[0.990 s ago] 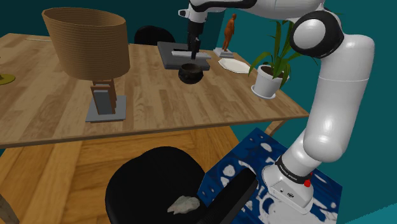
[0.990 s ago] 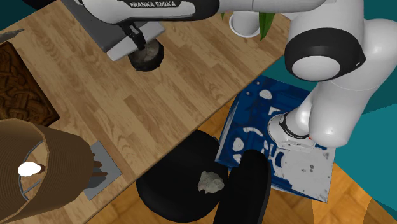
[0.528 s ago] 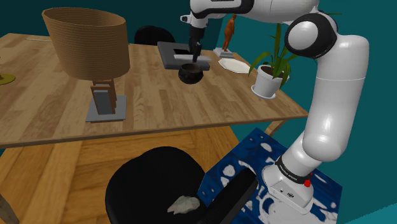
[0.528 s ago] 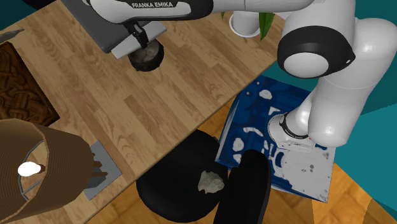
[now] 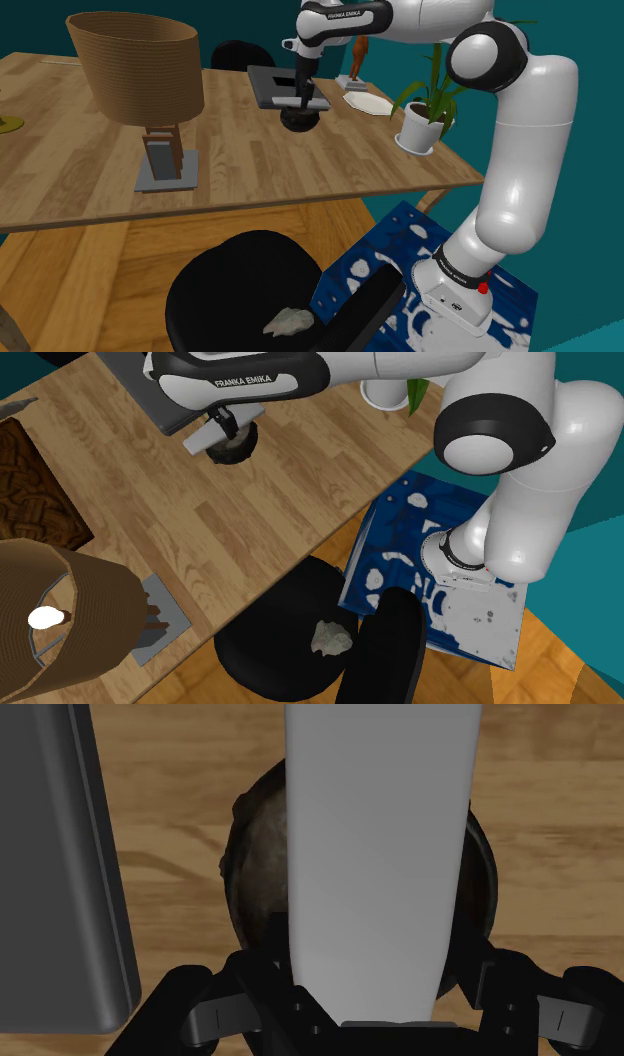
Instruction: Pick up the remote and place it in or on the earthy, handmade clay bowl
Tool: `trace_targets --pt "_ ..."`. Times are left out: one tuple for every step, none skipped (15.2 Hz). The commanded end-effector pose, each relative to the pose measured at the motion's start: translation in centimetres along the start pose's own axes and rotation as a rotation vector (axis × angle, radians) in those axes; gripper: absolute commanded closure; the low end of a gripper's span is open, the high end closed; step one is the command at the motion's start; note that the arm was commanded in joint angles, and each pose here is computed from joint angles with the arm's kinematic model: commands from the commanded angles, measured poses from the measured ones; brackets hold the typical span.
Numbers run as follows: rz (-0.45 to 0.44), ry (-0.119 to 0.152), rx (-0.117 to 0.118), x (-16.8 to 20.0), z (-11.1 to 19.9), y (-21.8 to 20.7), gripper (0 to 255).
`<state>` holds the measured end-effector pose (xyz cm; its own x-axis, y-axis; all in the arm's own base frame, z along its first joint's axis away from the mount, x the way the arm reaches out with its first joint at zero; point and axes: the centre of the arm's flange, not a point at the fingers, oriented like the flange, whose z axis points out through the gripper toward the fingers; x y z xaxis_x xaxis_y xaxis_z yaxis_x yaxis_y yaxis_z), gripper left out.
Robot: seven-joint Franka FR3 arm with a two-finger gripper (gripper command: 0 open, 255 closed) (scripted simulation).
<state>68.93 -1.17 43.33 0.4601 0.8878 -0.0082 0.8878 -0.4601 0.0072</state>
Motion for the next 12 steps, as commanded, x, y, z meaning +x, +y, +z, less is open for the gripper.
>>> trace_targets --pt "0.0 0.0 -0.001 -0.05 0.48 0.04 255" --pt "0.0 0.0 -0.001 -0.04 0.48 0.04 255" --pt "0.0 0.0 -0.001 -0.04 0.48 0.04 255" --pt "0.0 0.0 -0.001 -0.04 0.48 0.04 255" --pt "0.0 0.0 -0.001 -0.04 0.48 0.04 255" --pt "0.0 0.0 -0.001 -0.04 0.48 0.04 255" --pt "0.0 0.0 -0.001 -0.04 0.48 0.04 255" --pt "0.0 0.0 -0.001 -0.04 0.48 0.04 0" --pt "0.0 0.0 -0.001 -0.04 0.48 0.04 0" --pt "0.0 0.0 -0.001 -0.04 0.48 0.04 0" --pt "0.0 0.0 -0.001 -0.04 0.48 0.04 0" --pt "0.0 0.0 -0.001 -0.04 0.48 0.04 0"
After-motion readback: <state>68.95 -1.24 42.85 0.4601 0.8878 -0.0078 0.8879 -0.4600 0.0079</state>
